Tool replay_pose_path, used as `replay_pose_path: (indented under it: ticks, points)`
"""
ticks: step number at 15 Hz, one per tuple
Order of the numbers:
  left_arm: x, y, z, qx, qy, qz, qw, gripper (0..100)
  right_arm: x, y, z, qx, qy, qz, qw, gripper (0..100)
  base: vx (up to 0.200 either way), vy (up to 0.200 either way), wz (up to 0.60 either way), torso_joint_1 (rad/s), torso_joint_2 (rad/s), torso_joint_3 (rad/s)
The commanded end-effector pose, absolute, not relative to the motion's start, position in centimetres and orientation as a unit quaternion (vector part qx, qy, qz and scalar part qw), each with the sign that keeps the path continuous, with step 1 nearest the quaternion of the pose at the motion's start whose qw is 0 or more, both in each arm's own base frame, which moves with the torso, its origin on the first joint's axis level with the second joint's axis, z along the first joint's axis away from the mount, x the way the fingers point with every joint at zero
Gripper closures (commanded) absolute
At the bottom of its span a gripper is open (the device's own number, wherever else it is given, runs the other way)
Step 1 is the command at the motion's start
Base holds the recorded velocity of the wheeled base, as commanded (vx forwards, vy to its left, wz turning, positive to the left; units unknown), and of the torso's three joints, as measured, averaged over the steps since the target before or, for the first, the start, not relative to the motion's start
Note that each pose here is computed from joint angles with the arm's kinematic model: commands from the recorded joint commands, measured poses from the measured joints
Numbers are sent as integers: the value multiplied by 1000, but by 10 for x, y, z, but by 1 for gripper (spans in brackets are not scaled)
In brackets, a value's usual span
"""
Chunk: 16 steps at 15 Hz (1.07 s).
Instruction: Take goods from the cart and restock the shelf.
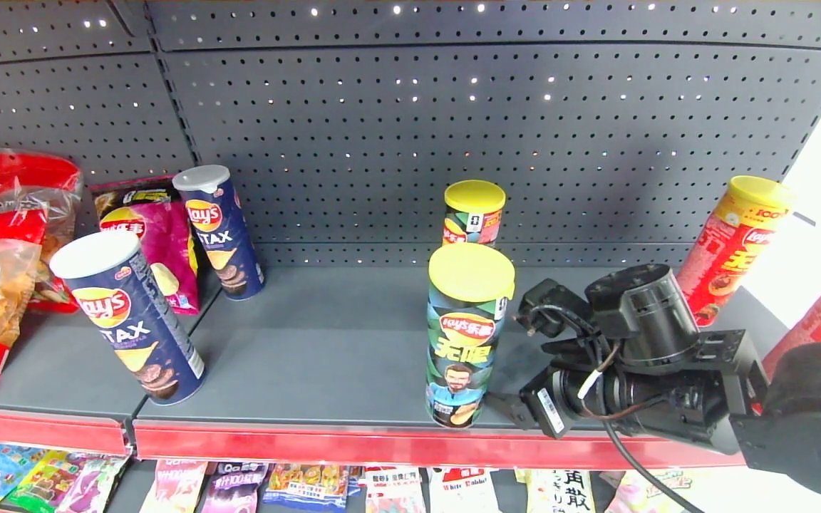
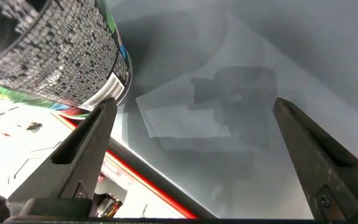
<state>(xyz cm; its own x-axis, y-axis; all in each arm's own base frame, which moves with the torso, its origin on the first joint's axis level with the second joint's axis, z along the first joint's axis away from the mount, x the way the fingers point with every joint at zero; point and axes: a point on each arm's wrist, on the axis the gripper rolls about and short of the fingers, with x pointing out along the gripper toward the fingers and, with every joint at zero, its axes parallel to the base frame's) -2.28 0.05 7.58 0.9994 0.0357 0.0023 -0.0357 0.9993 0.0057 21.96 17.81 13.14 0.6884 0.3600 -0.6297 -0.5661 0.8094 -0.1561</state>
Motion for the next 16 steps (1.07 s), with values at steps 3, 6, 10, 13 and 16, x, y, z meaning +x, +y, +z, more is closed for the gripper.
replay_pose_path:
  ticks: [3,6,10,13,16]
  points:
    - [-23,0,76,3,-1,18,1000,0,220,181,131,-173,299,259,902,0,0,0,0,0,0,0]
    - [-23,0,76,3,-1,18,1000,0,220,180,131,-173,300,260,901,0,0,0,0,0,0,0]
    - [-23,0,76,3,-1,18,1000,0,218,178,131,-169,301,257,903,0,0,0,0,0,0,0]
    - [-23,0,76,4,-1,18,1000,0,209,169,139,-155,294,240,912,0,0,0,0,0,0,0]
    - [-23,0,76,4,-1,18,1000,0,188,152,154,-144,269,241,921,0,0,0,0,0,0,0]
